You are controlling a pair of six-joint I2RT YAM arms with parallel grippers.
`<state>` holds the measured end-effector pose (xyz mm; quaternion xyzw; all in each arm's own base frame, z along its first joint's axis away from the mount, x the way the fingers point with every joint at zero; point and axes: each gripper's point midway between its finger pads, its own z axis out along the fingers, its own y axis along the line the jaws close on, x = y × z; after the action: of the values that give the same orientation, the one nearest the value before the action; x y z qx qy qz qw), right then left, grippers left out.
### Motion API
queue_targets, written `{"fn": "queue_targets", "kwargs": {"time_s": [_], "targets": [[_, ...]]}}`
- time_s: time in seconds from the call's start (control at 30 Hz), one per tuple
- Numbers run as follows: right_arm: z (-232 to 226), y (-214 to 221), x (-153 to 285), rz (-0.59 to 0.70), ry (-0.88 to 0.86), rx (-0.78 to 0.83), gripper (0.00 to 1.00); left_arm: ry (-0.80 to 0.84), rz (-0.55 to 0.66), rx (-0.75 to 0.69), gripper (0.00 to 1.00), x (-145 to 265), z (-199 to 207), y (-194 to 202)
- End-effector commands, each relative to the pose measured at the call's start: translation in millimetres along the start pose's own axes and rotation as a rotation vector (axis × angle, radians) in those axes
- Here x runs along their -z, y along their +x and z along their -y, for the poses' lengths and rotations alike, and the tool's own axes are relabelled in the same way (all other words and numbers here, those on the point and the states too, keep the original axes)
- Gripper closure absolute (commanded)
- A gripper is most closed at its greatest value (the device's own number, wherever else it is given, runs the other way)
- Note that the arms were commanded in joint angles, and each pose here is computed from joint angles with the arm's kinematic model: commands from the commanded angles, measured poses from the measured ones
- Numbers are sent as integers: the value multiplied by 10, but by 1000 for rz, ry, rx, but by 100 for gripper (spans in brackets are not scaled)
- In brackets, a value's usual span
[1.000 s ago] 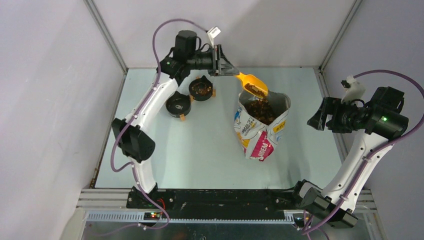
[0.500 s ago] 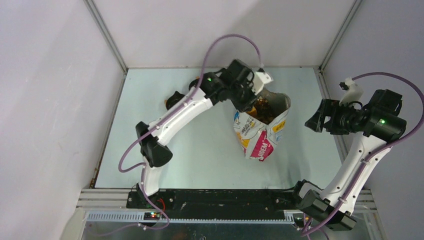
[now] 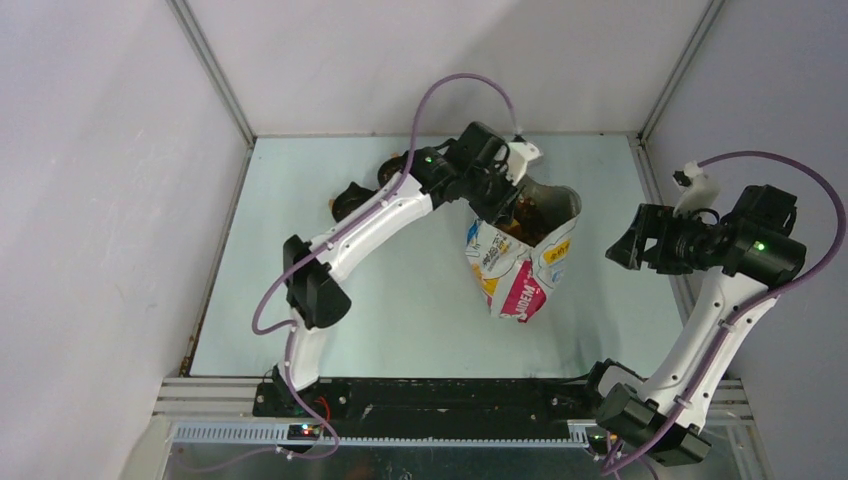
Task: Serve the pet food
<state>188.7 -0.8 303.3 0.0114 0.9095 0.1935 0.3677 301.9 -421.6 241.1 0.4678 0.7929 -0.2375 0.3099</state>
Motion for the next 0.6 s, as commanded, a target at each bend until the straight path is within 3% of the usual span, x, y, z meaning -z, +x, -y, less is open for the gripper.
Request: {"fn": "queue_targets", "kwargs": {"time_s": [0.0, 0.03, 0.07, 0.1, 0.3, 0.57], "targets": [[-18, 0, -1, 28, -4, 25, 21, 416, 16, 503, 100, -13, 503, -27], [-11, 10, -13, 25, -4, 17, 21, 503, 149, 495, 100, 146, 493, -324], [-3, 13, -21, 21, -4, 11, 21, 543, 109, 618, 100, 89, 519, -190], [-1, 10, -22, 20, -3, 4, 21, 559, 205, 607, 100, 185, 426, -363], [24, -58, -3, 23, 10, -10, 21, 620, 271, 815, 100, 348, 164, -453], [77, -85, -24, 12, 21, -27, 21, 687, 437, 868, 100, 966, -141, -793]]}}
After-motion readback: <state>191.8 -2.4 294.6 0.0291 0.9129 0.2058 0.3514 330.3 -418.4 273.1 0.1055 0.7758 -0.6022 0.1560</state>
